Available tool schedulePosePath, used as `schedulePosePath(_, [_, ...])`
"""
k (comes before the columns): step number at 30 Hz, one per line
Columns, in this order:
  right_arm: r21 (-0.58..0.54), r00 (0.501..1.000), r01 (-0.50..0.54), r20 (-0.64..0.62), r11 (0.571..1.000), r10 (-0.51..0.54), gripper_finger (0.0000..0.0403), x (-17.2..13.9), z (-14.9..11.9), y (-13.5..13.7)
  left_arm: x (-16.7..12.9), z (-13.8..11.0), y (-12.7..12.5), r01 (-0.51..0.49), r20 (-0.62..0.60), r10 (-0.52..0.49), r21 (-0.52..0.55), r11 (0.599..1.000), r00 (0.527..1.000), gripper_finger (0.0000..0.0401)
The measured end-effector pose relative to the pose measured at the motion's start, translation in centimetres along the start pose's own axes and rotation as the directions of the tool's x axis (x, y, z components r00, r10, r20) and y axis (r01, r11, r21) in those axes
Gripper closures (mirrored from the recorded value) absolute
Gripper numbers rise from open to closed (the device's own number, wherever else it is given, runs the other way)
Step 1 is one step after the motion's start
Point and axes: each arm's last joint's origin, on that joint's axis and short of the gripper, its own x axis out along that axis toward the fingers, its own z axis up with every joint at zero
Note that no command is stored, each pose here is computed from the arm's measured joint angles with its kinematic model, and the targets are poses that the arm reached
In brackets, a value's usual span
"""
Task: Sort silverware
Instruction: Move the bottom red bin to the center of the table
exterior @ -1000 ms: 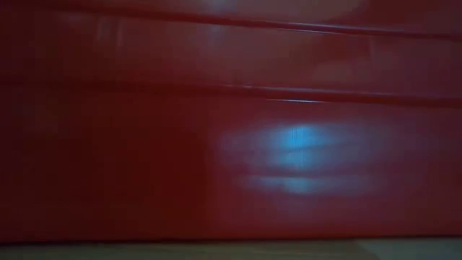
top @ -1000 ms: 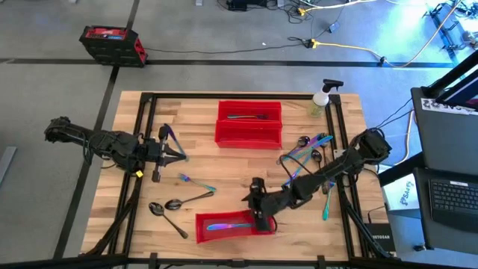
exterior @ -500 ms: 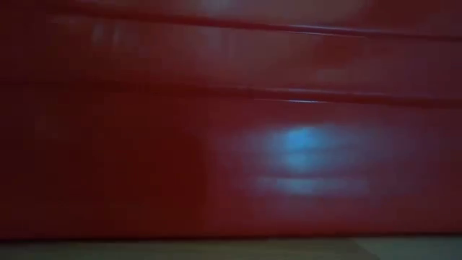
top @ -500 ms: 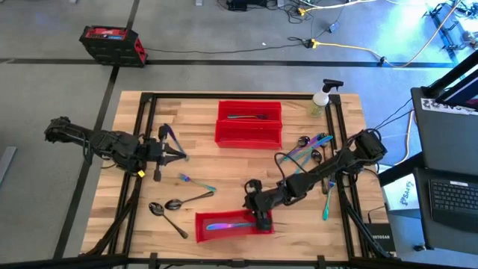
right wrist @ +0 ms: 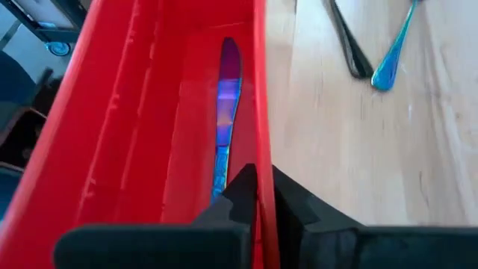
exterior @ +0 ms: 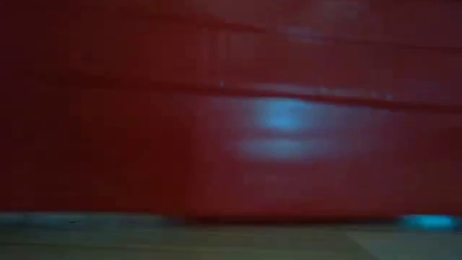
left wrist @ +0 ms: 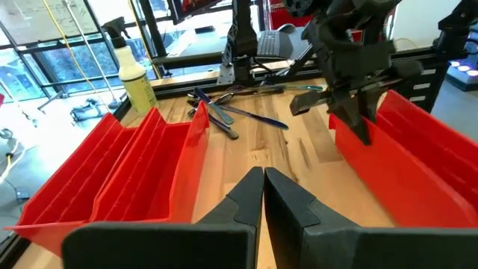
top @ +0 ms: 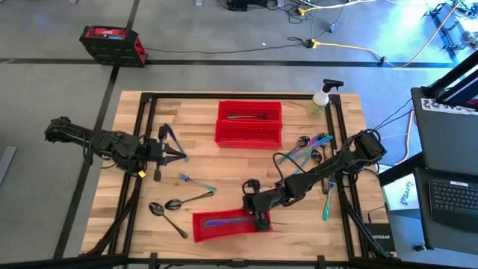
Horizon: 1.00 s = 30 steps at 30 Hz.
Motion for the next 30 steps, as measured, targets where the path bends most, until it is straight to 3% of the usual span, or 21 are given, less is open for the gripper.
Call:
schedulePosePath(6, [0.021, 0.999, 0.010, -0.046, 1.000, -0.009, 0.0402, -1.0, 2.4, -1.1, 0.0, 0.0, 0.0, 0.000, 0.000, 0.000, 0.000, 1.000, 1.000, 0.0401])
schedulePosePath(15, [0.042, 0.986, 0.048, -0.159, 0.998, -0.040, 0.0402, -1.6, 3.3, -4.2, 0.0, -0.2, 0.0, 0.001, -0.021, -0.001, -0.007, 1.000, 1.000, 0.0401])
schedulePosePath(23, [-0.014, 0.990, 0.043, -0.135, 0.999, -0.045, 0.0402, -2.6, 4.4, -7.9, 0.0, -0.2, 0.0, -0.002, -0.024, 0.002, -0.012, 1.000, 1.000, 0.0401])
schedulePosePath(30, [-0.035, 0.996, 0.051, -0.071, 0.998, -0.054, 0.0403, -5.6, 5.6, -11.2, 0.0, -0.3, 0.0, -0.020, -0.034, 0.020, -0.007, 1.000, 0.999, 0.0401])
